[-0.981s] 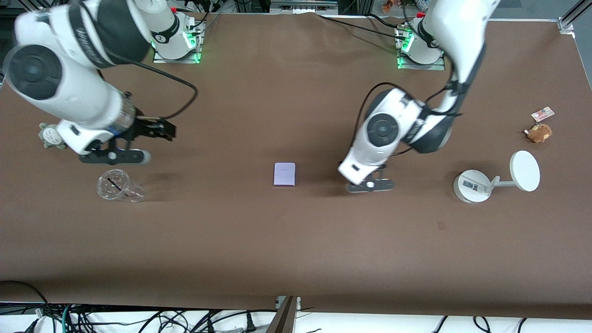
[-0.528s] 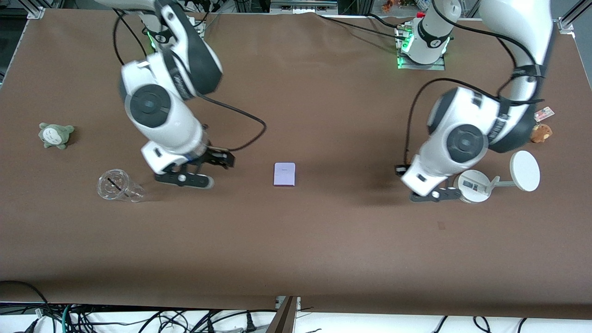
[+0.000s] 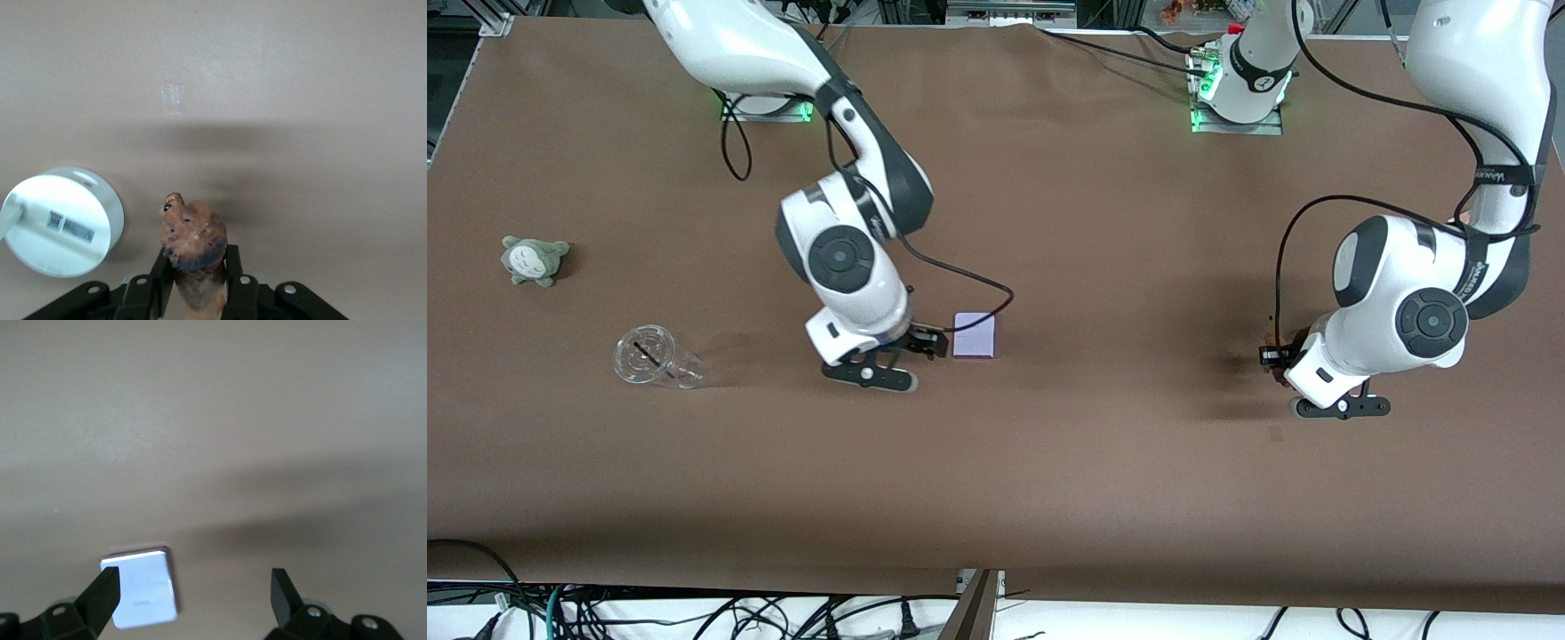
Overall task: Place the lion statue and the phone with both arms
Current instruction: 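Grasp the phone with the right gripper while the left gripper carries the lion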
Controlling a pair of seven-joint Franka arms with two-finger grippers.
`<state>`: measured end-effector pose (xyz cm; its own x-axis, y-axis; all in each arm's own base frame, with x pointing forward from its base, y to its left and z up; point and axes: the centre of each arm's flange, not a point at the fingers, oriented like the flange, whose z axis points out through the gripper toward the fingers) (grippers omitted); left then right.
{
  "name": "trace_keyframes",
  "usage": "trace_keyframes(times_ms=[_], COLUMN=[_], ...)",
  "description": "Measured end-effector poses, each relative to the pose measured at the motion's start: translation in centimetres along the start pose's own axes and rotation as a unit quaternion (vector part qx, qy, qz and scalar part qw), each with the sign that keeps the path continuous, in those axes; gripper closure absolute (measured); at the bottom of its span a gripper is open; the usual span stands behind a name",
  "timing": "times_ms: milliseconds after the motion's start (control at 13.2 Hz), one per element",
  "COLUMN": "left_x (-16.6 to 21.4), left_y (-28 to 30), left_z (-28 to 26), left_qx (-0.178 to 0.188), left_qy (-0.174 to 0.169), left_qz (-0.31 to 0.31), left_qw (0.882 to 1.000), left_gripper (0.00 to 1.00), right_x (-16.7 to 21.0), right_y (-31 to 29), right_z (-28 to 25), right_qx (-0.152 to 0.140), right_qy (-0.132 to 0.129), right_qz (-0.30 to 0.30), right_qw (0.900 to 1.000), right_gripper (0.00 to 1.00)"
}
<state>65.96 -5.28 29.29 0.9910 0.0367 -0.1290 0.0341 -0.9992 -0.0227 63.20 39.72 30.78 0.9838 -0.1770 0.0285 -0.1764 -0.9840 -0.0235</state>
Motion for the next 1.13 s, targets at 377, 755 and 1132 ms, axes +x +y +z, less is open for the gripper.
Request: trace_keyframes(times_ms=[377, 755, 1132], left_x=[-1.1, -1.6, -1.8], left_y=[-1.9, -4.1, -3.1], left_z=[6.4, 8.8, 9.1], left_qx=[0.019, 0.023, 0.018], left_qy=[0.028, 0.032, 0.036], left_qz=[0.029, 0.029, 0.028], left_qw=[0.999, 0.999, 0.999], left_gripper=[0.65, 0.65, 0.65], right_x=[-1.8, -2.9, -4.2], right_y=[-2.9, -5.3, -6.7], right_z=[7.2, 10.3, 13.4], right_qx=[0.008, 0.024, 0.032], right_qy=[0.007, 0.006, 0.012], right_qz=[-0.015, -0.053, -0.069], right_qw=[1.0, 0.998, 0.997], right_gripper=[0.0, 0.0, 0.0])
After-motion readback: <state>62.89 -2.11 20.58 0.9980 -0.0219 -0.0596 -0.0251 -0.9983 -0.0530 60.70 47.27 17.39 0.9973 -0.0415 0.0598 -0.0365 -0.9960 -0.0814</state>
